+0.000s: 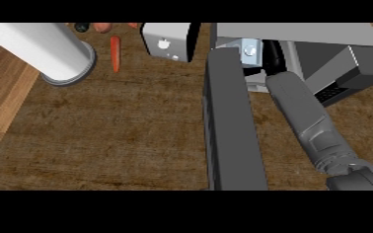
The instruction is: Pick up the milk, place it into the microwave and close the microwave
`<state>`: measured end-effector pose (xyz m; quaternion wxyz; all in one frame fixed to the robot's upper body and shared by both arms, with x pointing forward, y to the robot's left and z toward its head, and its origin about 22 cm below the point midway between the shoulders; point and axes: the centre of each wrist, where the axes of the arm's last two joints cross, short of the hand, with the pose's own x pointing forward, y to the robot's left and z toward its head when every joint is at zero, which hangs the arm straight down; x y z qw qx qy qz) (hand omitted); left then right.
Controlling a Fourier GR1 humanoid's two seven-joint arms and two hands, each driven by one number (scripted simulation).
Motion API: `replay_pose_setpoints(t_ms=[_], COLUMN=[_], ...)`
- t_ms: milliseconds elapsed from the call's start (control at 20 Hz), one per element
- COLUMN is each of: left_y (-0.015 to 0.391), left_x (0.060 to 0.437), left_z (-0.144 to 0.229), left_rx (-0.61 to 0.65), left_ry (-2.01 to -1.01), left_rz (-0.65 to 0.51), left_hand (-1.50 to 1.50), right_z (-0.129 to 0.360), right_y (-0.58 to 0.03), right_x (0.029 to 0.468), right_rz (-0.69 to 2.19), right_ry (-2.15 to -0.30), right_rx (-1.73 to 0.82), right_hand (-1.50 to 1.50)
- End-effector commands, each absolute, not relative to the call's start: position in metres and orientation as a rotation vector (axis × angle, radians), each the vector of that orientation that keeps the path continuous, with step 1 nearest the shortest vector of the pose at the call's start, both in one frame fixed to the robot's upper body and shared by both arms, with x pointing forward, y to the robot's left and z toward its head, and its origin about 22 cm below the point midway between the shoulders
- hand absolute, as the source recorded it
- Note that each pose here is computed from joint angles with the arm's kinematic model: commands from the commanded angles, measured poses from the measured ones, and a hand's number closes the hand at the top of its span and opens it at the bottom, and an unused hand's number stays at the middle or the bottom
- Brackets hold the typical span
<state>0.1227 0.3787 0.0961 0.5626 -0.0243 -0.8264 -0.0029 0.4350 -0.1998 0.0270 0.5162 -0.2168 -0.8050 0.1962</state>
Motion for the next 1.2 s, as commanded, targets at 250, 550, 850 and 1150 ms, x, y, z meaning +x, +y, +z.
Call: replay_pose_setpoints(t_ms=[250,550,850,1150], left_y=[0.375,0.379,0.375,0.375], left_x=[0.138,0.143,0.149,0.157], left_z=[0.090,0.090,0.095,0.099], left_rx=[-0.102,-0.110,-0.089,-0.054], left_ry=[-1.948,-1.944,-1.955,-1.953], left_rz=[-0.050,-0.044,-0.072,-0.101], left_hand=[-1.50,-1.50,-1.50,-1.50], right_z=[0.047,0.045,0.018,0.029], right_y=[-0.210,-0.240,-0.285,-0.241], right_x=[0.446,0.443,0.423,0.436], right_rz=[0.484,0.563,0.434,0.585], right_ry=[-1.994,-1.934,-1.600,-1.841], right_rx=[-0.833,-0.956,-1.306,-1.099], right_hand=[1.50,1.50,-1.50,-1.50])
